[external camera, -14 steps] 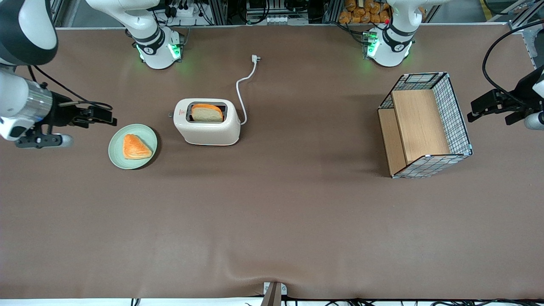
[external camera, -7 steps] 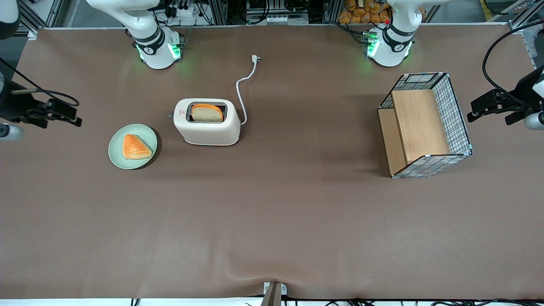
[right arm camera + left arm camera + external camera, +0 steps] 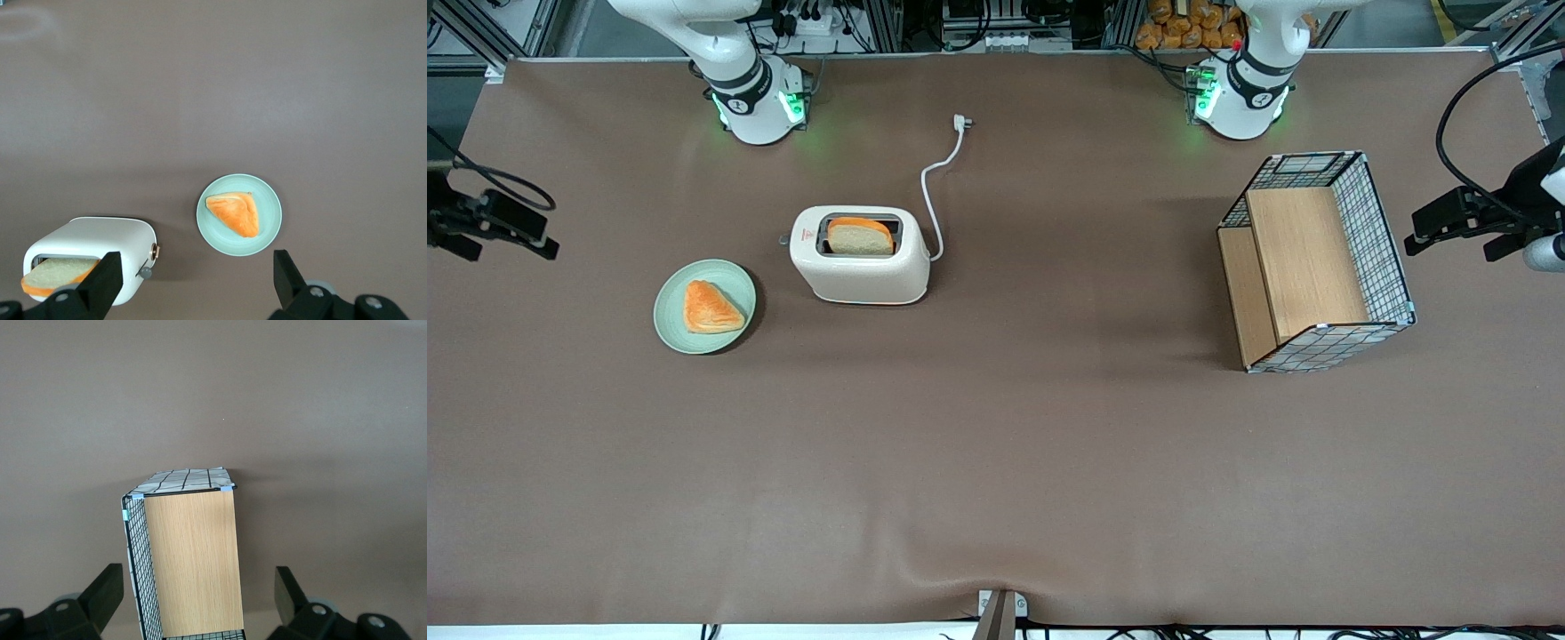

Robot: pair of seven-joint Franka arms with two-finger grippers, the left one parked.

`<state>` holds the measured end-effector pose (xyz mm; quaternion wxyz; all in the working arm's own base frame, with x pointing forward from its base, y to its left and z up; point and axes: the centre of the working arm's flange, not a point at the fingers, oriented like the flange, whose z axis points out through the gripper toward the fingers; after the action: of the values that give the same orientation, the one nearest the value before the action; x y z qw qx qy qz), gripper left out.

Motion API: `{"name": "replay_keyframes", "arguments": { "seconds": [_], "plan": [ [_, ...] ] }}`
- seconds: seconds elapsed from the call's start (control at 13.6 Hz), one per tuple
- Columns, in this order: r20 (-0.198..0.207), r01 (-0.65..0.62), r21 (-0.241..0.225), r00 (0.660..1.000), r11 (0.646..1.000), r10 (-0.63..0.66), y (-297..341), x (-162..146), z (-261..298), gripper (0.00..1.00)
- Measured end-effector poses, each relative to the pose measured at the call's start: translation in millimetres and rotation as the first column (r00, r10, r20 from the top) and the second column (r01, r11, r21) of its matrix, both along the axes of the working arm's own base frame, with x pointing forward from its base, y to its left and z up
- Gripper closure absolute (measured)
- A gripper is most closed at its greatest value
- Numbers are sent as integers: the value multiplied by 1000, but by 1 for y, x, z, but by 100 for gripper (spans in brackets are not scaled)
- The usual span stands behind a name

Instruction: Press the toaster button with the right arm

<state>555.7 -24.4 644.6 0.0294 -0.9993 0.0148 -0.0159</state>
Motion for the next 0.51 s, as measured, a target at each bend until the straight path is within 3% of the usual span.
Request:
{"name": "replay_keyframes", "arguments": {
  "seconds": [0.51],
  "plan": [
    [7,13,-39,1000,999,-13,3,-10,6,0]
  ]
}}
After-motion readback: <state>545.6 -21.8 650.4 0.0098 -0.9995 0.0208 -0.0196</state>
